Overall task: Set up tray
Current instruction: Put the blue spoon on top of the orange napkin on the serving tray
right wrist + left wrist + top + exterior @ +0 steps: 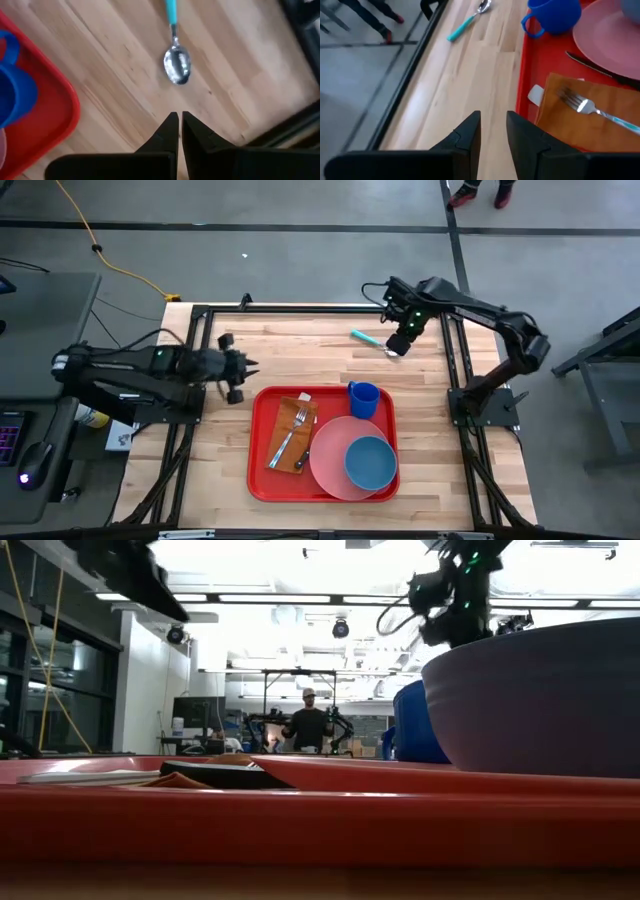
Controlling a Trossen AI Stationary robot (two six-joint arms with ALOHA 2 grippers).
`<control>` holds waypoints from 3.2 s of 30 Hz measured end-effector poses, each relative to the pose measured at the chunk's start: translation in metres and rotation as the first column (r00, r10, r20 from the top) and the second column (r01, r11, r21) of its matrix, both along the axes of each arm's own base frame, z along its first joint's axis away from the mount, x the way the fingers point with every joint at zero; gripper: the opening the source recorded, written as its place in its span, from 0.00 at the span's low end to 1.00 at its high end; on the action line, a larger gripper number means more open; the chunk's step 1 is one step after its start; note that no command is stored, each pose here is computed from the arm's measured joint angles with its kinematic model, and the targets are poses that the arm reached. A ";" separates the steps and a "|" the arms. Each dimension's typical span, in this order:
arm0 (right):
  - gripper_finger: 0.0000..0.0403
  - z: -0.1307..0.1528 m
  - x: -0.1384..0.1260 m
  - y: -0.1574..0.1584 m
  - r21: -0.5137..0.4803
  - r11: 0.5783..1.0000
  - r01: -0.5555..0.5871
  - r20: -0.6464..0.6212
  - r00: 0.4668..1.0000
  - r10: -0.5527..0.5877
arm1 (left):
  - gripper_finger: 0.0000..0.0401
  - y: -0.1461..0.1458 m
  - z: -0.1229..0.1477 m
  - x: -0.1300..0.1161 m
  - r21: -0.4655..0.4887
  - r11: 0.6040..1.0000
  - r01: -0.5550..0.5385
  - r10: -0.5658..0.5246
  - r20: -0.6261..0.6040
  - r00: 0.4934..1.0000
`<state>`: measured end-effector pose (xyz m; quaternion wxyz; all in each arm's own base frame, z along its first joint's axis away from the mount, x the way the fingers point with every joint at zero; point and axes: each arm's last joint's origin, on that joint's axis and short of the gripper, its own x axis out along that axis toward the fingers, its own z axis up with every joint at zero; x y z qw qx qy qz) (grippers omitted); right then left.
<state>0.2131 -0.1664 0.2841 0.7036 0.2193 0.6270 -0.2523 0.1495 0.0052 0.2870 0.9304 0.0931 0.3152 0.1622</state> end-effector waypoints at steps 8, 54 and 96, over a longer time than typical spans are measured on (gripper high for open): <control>0.00 0.068 -0.046 0.024 -0.164 0.980 0.116 0.356 0.933 -0.051 | 0.31 0.059 -0.001 0.035 -0.118 0.991 0.067 -0.050 0.137 0.989; 0.00 0.110 -0.135 0.119 -0.210 0.977 0.046 0.505 0.860 0.068 | 0.43 0.199 -0.026 0.314 0.058 0.788 0.613 -0.516 -0.479 0.710; 0.00 0.112 -0.132 0.121 -0.147 0.989 0.021 0.560 0.826 0.066 | 0.74 0.228 -0.080 0.342 -0.118 0.947 0.297 -0.318 -0.245 0.916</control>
